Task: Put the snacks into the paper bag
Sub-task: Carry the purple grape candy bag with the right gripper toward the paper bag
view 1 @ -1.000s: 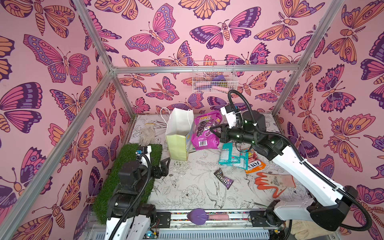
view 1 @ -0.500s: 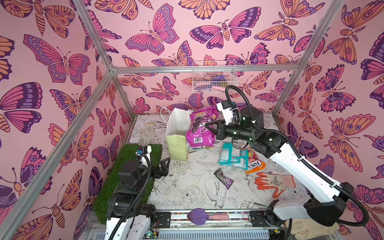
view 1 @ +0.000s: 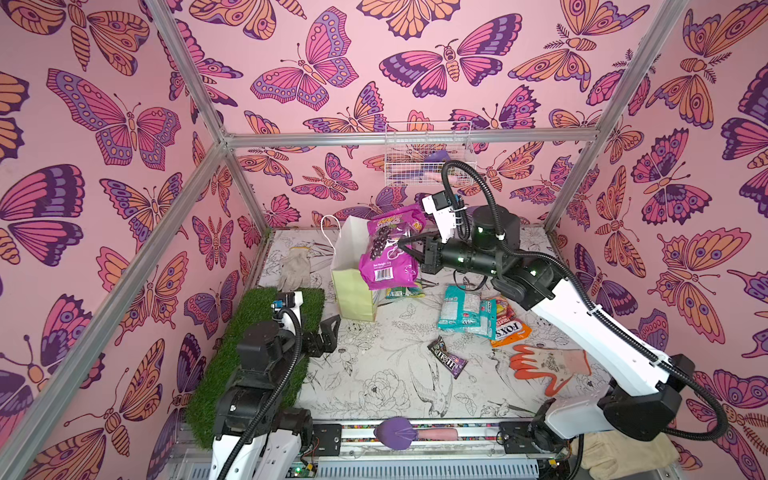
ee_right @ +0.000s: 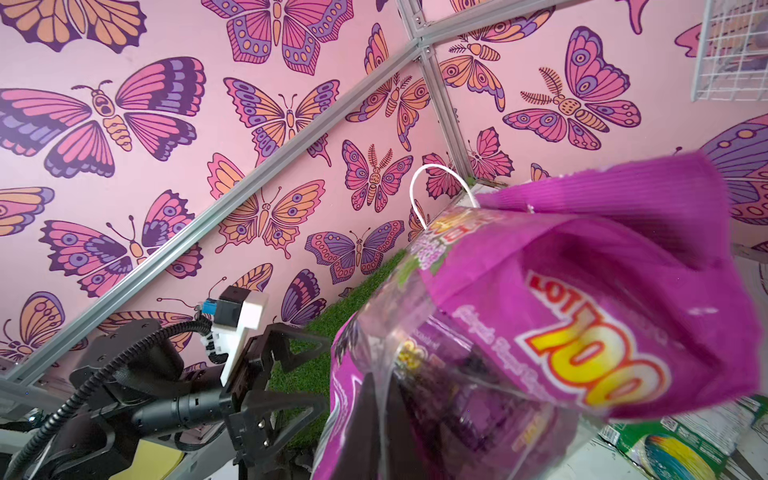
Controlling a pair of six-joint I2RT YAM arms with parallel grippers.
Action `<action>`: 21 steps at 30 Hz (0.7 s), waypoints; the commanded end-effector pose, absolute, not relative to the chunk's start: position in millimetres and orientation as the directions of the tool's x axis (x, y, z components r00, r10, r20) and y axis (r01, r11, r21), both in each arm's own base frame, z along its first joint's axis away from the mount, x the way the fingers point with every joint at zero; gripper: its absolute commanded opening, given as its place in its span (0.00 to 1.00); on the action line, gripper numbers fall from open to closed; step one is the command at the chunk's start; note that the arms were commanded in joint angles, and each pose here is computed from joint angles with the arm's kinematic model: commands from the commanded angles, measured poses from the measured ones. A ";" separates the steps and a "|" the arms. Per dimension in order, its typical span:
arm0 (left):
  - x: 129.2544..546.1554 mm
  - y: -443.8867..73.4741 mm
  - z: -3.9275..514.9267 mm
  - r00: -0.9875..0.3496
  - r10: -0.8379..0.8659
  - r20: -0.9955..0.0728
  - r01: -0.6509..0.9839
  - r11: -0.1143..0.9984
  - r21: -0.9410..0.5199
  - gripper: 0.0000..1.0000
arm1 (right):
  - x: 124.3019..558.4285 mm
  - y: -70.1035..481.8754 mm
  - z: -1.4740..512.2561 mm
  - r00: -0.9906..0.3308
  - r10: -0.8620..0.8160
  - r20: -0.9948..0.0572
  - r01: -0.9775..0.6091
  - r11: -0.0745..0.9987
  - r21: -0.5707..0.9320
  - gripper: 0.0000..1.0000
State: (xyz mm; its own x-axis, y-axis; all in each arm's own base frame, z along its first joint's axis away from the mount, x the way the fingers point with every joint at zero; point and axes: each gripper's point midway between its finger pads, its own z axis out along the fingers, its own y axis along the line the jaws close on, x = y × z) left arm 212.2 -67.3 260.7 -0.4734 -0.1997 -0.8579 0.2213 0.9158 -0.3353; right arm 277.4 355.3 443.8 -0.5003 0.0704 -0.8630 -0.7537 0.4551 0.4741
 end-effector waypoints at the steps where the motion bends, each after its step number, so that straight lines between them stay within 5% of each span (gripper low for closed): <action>1: 210.3 -66.8 253.1 -0.489 -0.190 -0.852 0.216 0.919 -0.329 1.00 | 265.0 357.4 511.7 -0.351 0.178 -0.919 -0.845 0.364 0.393 0.00; 21: 210.1 -66.6 252.9 -0.489 -0.189 -0.852 0.216 0.920 -0.328 1.00 | 290.8 399.0 514.7 -0.371 0.155 -0.915 -0.852 0.336 0.402 0.00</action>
